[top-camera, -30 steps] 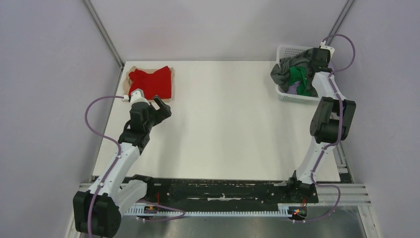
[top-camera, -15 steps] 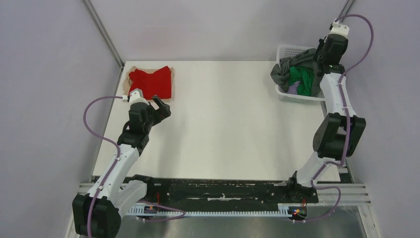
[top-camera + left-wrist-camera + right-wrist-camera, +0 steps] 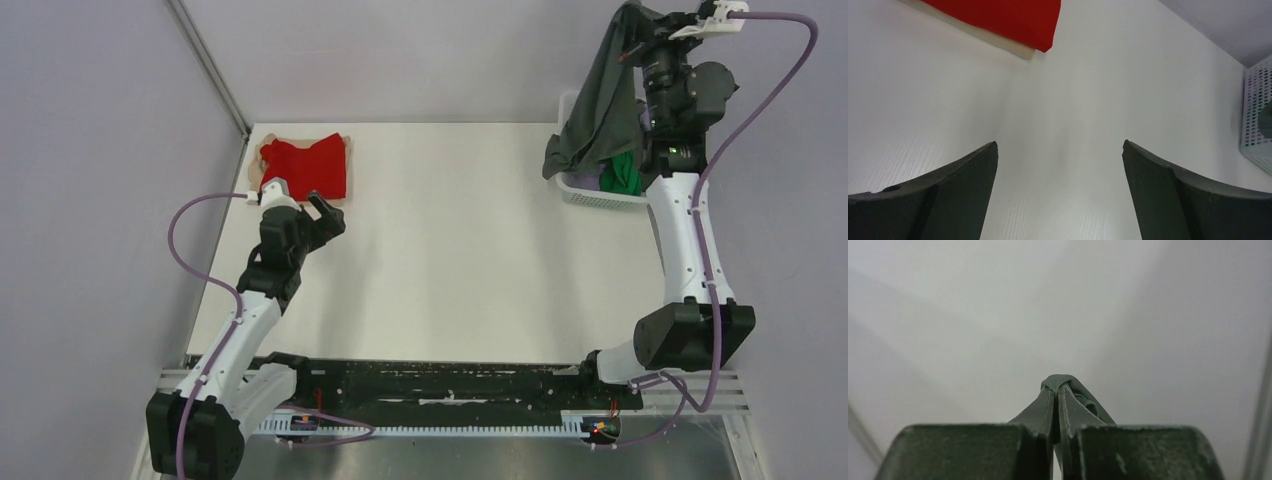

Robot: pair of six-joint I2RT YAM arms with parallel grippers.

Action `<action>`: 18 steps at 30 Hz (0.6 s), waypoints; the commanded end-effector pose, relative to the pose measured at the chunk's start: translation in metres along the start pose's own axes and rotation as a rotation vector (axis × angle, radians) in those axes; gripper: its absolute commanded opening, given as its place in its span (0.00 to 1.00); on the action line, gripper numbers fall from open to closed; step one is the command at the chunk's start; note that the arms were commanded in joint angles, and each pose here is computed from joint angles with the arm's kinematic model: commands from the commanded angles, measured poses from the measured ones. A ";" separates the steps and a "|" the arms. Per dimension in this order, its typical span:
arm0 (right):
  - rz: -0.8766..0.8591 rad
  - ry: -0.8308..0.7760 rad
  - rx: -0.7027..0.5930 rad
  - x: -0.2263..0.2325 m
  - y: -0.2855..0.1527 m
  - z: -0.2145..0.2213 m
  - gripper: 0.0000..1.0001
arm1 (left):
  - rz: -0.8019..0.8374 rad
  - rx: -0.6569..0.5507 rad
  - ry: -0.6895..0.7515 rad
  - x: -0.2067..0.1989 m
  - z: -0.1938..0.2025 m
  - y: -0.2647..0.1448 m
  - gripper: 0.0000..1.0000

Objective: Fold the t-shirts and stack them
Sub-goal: Grab crumpled tshirt from bin with the right arm, then move the tshirt to the center of the board

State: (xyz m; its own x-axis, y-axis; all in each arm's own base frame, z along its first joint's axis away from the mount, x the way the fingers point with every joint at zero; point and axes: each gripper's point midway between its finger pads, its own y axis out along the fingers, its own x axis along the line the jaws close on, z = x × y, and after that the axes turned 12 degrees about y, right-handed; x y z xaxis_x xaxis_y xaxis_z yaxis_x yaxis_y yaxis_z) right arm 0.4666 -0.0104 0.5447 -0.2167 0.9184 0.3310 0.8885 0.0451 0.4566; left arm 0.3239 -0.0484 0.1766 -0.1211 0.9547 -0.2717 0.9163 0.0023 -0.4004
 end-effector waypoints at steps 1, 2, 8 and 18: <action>-0.386 0.163 -0.051 0.118 -0.008 -0.031 0.00 | 0.054 -0.042 -0.037 -0.011 -0.009 0.000 1.00; -0.441 0.174 -0.038 0.138 -0.011 -0.029 0.00 | 0.058 -0.039 -0.037 -0.012 -0.009 0.001 1.00; -0.670 0.277 0.036 0.230 -0.025 -0.010 0.00 | 0.115 -0.022 -0.061 -0.022 -0.002 0.002 1.00; -0.834 0.293 0.140 0.312 -0.046 0.017 0.00 | 0.131 0.023 -0.094 -0.027 -0.001 -0.006 1.00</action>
State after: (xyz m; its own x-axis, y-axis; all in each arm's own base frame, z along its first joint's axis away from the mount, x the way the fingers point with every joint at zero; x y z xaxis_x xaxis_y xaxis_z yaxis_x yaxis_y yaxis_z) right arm 0.3869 0.2823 0.5978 -0.8816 0.4226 0.2101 0.4660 0.7093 0.5289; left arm 0.3229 -0.0680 0.1723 -0.0471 0.9362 -0.3484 0.9136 -0.1007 -0.3939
